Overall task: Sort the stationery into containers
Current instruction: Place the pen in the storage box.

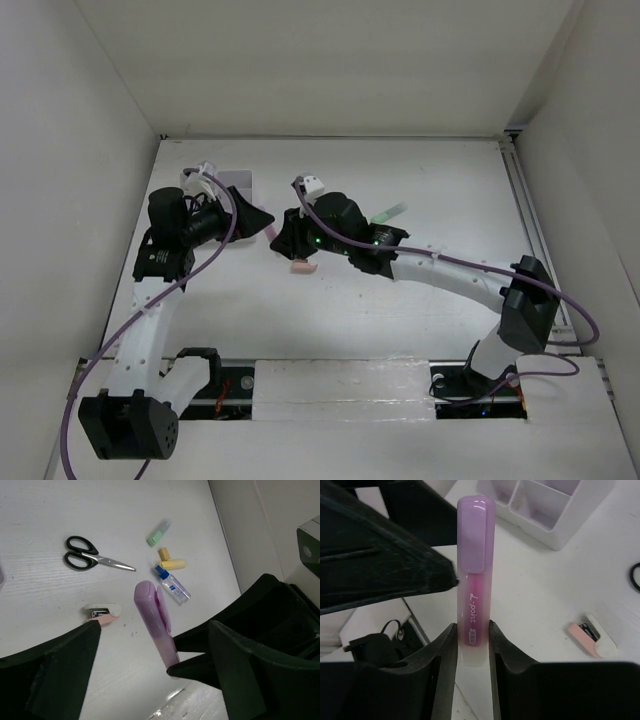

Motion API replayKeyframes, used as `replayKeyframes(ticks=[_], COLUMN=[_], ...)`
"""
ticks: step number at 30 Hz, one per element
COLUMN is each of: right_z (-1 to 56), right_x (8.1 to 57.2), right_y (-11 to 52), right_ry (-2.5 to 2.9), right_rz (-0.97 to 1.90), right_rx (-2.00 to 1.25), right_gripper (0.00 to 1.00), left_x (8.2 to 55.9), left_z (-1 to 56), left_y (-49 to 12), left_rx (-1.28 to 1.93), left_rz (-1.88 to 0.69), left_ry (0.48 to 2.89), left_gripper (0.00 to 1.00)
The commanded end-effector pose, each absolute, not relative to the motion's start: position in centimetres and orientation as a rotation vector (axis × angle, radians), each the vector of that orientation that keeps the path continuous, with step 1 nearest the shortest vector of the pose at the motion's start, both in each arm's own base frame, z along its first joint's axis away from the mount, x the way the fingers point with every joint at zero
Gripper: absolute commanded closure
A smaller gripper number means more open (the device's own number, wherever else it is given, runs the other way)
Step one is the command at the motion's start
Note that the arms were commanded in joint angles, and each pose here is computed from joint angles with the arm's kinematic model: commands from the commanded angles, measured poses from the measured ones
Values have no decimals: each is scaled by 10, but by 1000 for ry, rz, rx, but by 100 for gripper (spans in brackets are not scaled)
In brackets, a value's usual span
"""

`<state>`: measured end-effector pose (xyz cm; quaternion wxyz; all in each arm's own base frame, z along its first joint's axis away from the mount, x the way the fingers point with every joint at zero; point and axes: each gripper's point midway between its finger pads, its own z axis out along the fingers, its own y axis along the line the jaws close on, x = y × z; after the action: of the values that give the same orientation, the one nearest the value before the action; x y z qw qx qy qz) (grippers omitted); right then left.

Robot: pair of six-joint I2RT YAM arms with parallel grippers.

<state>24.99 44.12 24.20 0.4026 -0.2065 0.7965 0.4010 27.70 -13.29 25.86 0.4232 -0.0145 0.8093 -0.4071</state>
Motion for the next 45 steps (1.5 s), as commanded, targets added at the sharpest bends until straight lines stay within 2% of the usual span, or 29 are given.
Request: replayKeyframes(ticks=[1, 5, 8, 9, 10, 11, 12, 13, 14, 15, 16, 21, 22, 24, 29, 33, 39, 45], right_z=[292, 298, 311, 311, 311, 311, 311, 306, 305, 301, 300, 263, 257, 233, 223, 221, 214, 203], right_x=[233, 226, 219, 217, 217, 217, 217, 218, 217, 220, 225, 231, 237, 237, 232, 223, 210, 196], right_y=[468, 474, 473, 474, 474, 474, 474, 472, 470, 469, 465, 438, 430, 414, 383, 363, 346, 338], right_ry=[1857, 1826, 1786, 1785, 1785, 1785, 1785, 1797, 1798, 1809, 1811, 1901, 1914, 1964, 1976, 1975, 1990, 2014], right_rz=[1212, 1259, 1308, 1318, 1318, 1318, 1318, 1305, 1304, 1285, 1255, 1131, 1107, 1069, 1052, 1047, 1054, 1075], right_rx=[-563, -577, -587, -598, -598, -598, -598, -591, -591, -576, -545, -514, -494, -485, -475, -465, -476, -506], right_gripper=[100, 100, 100, 100, 100, 98, 92, 75, 28, 9, 0, 0, 0, 0, 0, 0, 0, 0], left_x=[279, 280, 280, 282, 282, 283, 284, 285, 286, 292, 294, 319, 327, 327, 340, 362, 391, 408], left_z=[266, 264, 264, 261, 265, 260, 258, 262, 260, 261, 260, 260, 258, 258, 266, 256, 276, 274], left_y=[-135, -135, -135, -135, -135, -135, -135, -135, -133, -127, -125, -77, -55, -37, 4, 40, 84, 108], left_rx=[13, 8, 8, 3, 8, -3, -8, -3, -17, -45, -58, -345, -493, -641, -887, -1003, -1092, -1186], left_rz=[-1029, -1031, -1031, -1033, -1031, -1035, -1036, -1034, -1023, -992, -974, -711, -594, -523, -384, -182, -37, 100], left_ry=[1980, 1988, 1988, 1998, 1990, 2009, 2018, 2008, 2016, 2013, 2013, 2002, 1979, 1925, 1737, 1698, 1553, 1511], left_gripper=[21, 47, 55, 66, 72, 82, 91, 100, 100, 100, 100, 100, 100, 100, 100, 100, 100, 100])
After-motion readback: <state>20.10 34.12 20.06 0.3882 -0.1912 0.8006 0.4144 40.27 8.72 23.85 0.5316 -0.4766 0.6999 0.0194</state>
